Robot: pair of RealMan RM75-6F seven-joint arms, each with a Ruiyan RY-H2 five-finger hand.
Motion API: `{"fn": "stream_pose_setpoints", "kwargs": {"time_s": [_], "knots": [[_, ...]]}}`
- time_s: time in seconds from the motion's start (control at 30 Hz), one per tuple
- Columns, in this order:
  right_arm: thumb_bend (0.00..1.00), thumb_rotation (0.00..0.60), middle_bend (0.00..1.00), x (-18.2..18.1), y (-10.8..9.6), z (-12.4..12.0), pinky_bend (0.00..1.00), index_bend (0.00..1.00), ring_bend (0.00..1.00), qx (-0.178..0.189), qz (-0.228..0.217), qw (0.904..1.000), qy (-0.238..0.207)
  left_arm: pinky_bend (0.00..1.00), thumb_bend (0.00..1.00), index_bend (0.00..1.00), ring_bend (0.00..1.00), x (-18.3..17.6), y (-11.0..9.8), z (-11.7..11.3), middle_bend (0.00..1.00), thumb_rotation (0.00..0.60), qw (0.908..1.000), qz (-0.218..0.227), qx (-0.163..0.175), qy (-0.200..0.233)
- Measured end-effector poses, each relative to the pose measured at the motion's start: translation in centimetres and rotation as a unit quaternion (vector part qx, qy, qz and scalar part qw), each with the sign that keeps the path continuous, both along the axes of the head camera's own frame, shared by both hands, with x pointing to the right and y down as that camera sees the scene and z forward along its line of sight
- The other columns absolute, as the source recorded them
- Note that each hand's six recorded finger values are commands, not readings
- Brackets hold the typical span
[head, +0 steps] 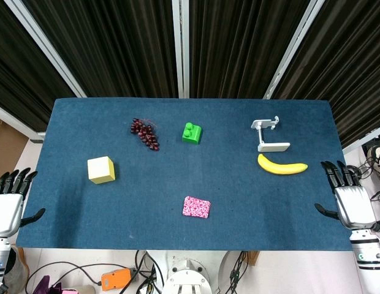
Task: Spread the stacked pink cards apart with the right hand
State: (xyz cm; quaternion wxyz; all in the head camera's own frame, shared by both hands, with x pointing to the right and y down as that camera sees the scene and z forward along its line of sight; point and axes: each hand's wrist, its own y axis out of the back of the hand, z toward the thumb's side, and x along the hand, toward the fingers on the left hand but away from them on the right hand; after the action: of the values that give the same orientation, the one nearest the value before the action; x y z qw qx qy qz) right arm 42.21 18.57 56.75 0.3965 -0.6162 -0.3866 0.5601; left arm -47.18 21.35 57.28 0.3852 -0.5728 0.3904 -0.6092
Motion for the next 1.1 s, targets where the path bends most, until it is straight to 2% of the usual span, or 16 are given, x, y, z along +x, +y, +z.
{"fn": "stream_pose_setpoints", "kwargs": {"time_s": [0.13,0.33,0.53,0.63,0.77,0.97,1.1], "knots": [[0.24,0.6,0.15,-0.9,0.2,0.0,0.22,0.02,0.03,-0.01,0.001,0.9997,-0.023,0.0,0.1,0.11,0.0,0.1,0.0,0.0,0.06,0.6,1.0,0.002,-0.001,-0.001],[0.24,0.6,0.15,-4.2,0.6,0.4,0.2,0.05,0.03,-0.027,-0.012,0.9972,-0.068,0.0,0.1,0.11,0.0,0.4,0.0,-0.1,0.06,0.6,1.0,0.006,0.0,0.001],[0.24,0.6,0.15,-10.4,0.8,2.5,0.16,0.16,0.03,-0.065,-0.062,0.9912,-0.097,0.0,0.1,0.11,0.0,0.7,0.0,-0.5,0.06,0.6,0.9999,0.012,0.005,0.001],[0.24,0.6,0.14,-14.4,1.1,4.1,0.14,0.2,0.01,-0.085,-0.084,0.9855,-0.12,0.0,0.1,0.11,0.0,0.9,0.1,-0.7,0.06,0.6,0.9999,0.015,0.007,0.002],[0.24,0.6,0.11,-19.9,1.9,6.5,0.07,0.23,0.0,-0.121,-0.11,0.9753,-0.149,0.0,0.1,0.11,0.0,1.0,0.3,-0.5,0.06,0.6,0.9998,0.018,0.001,0.001],[0.26,0.6,0.1,-25.6,2.6,9.2,0.06,0.24,0.0,-0.156,-0.128,0.968,-0.149,0.0,0.1,0.11,0.0,1.0,0.4,-0.6,0.06,0.6,0.9997,0.025,-0.002,-0.002],[0.28,0.6,0.1,-28.0,3.1,10.6,0.06,0.26,0.0,-0.176,-0.127,0.9655,-0.144,0.0,0.1,0.11,0.0,0.8,0.5,-0.5,0.06,0.6,0.9996,0.027,-0.003,-0.002]]}}
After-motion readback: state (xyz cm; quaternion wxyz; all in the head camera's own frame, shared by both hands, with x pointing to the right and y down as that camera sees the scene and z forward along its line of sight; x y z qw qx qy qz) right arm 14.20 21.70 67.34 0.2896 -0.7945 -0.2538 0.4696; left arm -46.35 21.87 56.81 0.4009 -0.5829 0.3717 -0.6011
